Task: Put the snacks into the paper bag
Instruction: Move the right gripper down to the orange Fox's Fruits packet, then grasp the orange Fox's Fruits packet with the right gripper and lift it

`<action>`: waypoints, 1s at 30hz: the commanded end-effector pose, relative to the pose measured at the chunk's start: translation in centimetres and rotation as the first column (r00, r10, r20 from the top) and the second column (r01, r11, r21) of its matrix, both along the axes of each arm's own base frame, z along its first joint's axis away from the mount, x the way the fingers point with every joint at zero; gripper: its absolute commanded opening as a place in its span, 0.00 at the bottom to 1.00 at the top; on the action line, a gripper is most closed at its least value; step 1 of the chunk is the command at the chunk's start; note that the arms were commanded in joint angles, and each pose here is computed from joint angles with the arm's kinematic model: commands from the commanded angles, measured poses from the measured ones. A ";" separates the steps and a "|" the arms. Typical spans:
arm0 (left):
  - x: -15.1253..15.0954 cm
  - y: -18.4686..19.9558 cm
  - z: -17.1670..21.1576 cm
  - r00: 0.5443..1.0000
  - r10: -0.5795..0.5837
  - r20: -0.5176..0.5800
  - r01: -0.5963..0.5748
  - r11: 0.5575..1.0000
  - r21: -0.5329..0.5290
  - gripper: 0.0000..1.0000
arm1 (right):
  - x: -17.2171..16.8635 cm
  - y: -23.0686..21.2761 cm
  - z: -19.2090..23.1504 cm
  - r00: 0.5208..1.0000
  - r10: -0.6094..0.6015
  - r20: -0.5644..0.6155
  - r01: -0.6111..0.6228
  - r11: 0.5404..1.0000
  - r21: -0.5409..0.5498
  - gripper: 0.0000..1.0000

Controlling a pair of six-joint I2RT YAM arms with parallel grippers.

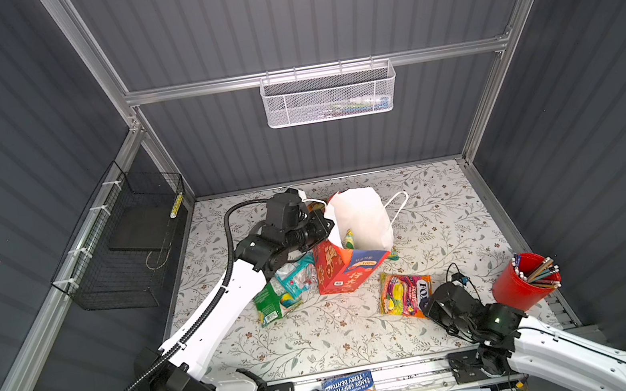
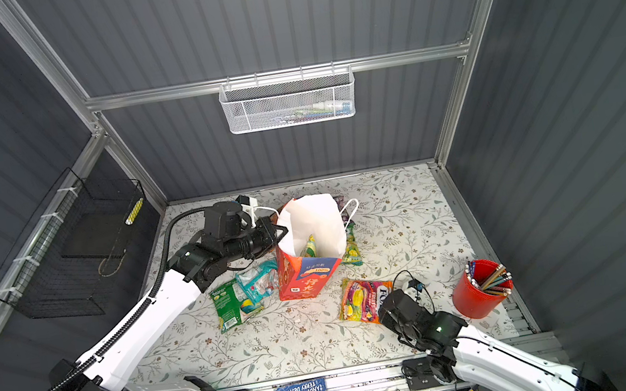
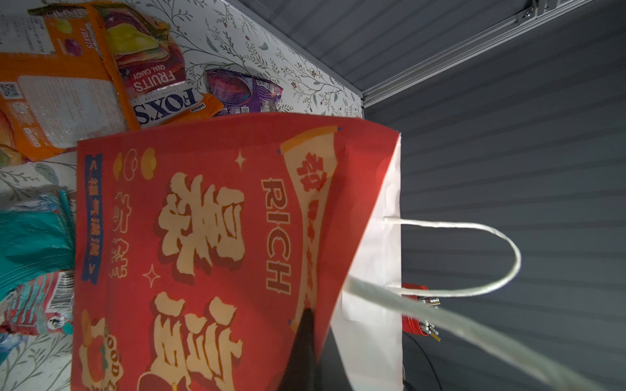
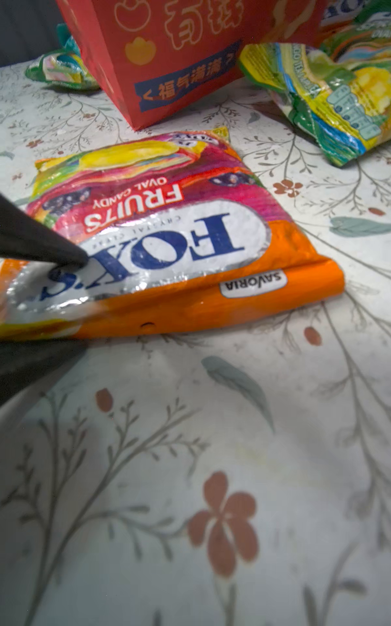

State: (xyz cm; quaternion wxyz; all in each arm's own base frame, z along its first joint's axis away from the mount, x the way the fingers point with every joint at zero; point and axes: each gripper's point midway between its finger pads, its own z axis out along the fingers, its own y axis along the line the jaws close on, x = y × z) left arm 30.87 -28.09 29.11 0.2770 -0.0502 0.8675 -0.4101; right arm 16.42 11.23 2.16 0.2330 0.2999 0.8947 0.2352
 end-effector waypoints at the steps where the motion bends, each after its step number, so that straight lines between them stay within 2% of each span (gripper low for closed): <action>1: 0.0 -0.2 2.2 0.997 -0.017 0.074 0.019 1.000 -0.023 0.00 | -0.4 -0.2 -1.0 1.000 0.004 -0.015 -0.004 1.000 -0.003 0.24; 5: 0.1 -0.2 2.2 0.997 -0.015 0.080 0.016 1.000 -0.018 0.00 | 0.0 0.0 -0.1 1.000 0.021 0.021 -0.021 1.000 0.010 0.09; 8: 0.2 -0.2 2.1 0.996 -0.016 0.083 0.016 1.000 -0.007 0.00 | 0.3 0.5 1.1 0.997 0.046 0.063 -0.047 0.999 0.026 0.01; 15: 0.3 -0.2 1.8 0.997 -0.019 0.081 0.019 1.000 0.005 0.00 | 0.9 0.9 5.3 0.976 0.100 0.192 -0.111 0.993 0.044 0.00; 23: 0.2 -0.2 2.3 0.995 -0.029 0.098 0.029 1.000 0.005 0.00 | 1.6 -0.1 11.6 0.936 0.120 0.331 -0.124 0.992 -0.011 0.00; 28: -0.6 -1.7 3.4 0.988 -0.105 0.111 0.114 0.991 -0.076 0.00 | 1.8 -0.6 14.3 0.915 0.123 0.385 -0.119 0.992 -0.032 0.00; 30: -1.2 -2.6 4.3 0.981 -0.148 0.125 0.165 0.977 -0.138 0.00 | 1.9 -0.7 14.7 0.911 0.120 0.395 -0.113 0.993 -0.040 0.00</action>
